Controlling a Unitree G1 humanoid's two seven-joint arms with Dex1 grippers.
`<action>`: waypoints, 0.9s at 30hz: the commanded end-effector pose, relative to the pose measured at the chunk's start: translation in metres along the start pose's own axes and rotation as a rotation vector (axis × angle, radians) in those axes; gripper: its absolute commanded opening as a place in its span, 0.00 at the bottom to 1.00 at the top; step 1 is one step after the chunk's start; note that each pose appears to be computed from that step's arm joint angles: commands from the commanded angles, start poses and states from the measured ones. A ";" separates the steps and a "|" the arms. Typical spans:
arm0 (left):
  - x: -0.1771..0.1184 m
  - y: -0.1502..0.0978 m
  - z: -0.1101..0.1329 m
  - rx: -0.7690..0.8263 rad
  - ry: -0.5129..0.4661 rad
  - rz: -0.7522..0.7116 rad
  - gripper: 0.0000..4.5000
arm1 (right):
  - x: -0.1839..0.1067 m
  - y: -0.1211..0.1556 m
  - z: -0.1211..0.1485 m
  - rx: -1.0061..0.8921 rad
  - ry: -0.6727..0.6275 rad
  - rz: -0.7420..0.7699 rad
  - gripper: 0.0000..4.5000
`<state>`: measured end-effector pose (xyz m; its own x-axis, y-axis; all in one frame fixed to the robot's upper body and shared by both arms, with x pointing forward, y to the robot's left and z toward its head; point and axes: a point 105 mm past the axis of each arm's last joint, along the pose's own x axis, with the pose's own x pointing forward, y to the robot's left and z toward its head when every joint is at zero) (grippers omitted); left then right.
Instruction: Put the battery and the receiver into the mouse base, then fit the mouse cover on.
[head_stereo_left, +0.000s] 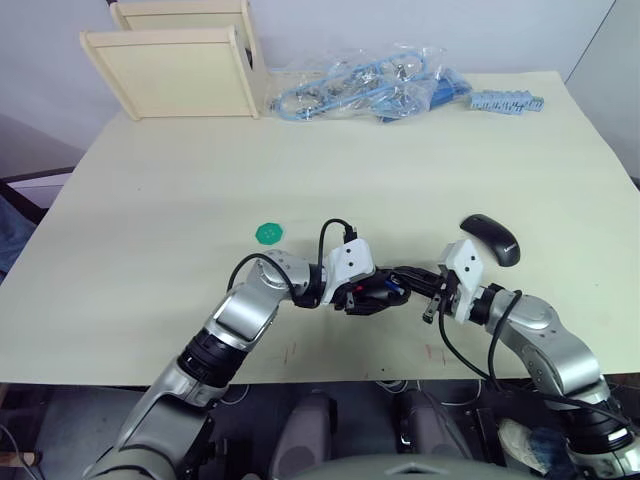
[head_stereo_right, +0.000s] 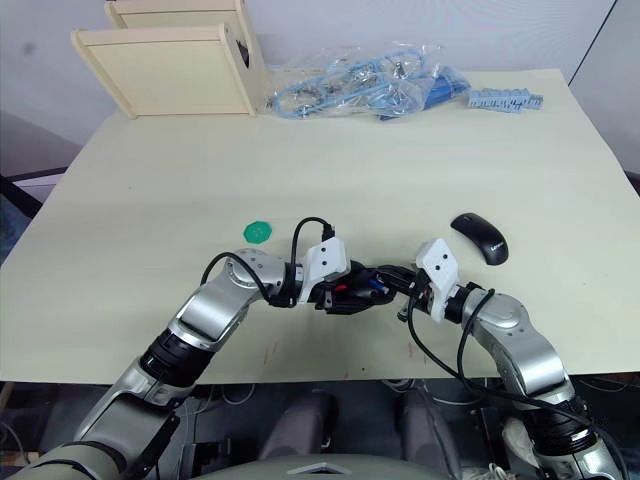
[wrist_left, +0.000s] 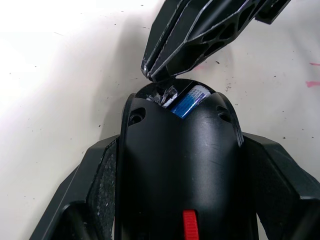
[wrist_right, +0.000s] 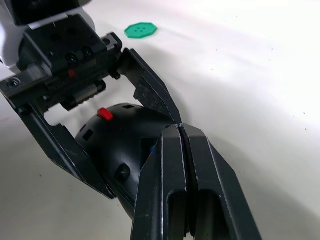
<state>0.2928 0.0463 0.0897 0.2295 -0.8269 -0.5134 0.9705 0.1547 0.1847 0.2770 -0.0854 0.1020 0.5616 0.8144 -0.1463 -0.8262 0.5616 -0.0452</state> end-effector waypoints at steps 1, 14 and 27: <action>0.002 -0.005 -0.012 -0.029 0.037 -0.019 0.66 | 0.000 0.003 0.010 -0.042 -0.035 0.015 0.00; 0.004 -0.011 -0.007 -0.025 0.031 -0.026 0.66 | 0.002 0.000 -0.023 -0.045 0.082 -0.002 0.00; 0.003 -0.008 -0.007 -0.027 0.037 -0.027 0.66 | 0.000 -0.006 -0.018 0.008 0.092 -0.016 0.00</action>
<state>0.2918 0.0479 0.0872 0.2400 -0.8160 -0.5258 0.9696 0.1754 0.1704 0.2813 -0.0841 0.0865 0.5505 0.8027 -0.2293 -0.8316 0.5515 -0.0657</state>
